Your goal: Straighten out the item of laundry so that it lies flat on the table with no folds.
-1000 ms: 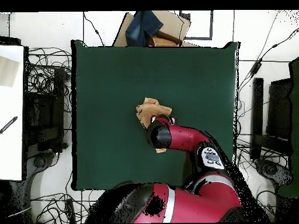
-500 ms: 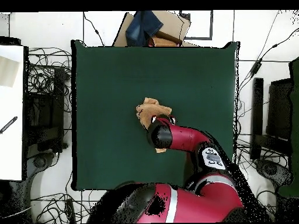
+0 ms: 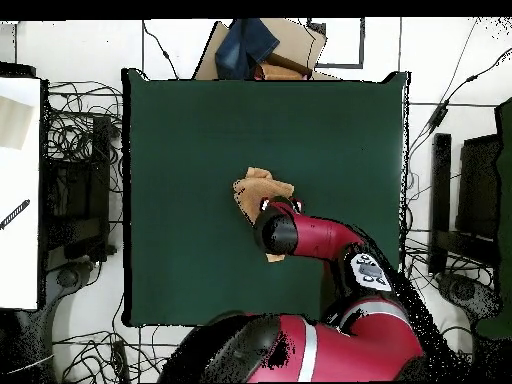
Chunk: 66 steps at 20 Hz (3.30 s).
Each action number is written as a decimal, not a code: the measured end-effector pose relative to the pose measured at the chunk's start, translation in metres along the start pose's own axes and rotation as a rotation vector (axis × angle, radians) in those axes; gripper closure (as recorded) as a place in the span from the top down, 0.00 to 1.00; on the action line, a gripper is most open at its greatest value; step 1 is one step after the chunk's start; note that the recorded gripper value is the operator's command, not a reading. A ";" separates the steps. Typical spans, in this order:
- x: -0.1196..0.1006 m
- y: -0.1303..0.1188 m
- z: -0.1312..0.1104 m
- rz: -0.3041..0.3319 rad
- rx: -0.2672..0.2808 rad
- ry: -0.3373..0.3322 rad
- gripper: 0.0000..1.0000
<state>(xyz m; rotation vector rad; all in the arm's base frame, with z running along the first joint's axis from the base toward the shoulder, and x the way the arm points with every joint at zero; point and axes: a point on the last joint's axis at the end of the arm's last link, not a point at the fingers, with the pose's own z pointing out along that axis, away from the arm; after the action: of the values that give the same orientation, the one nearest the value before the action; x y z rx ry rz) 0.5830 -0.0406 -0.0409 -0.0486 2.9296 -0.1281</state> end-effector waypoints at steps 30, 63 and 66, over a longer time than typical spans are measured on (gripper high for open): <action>-0.023 0.038 -0.009 -0.040 -0.062 -0.051 1.00; -0.039 0.088 -0.017 -0.115 -0.070 -0.069 1.00; -0.045 0.096 -0.014 -0.145 -0.055 -0.058 1.00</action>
<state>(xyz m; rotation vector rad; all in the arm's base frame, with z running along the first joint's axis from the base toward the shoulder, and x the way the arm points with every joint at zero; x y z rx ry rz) 0.6221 0.0585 -0.0263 -0.2692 2.8697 -0.0675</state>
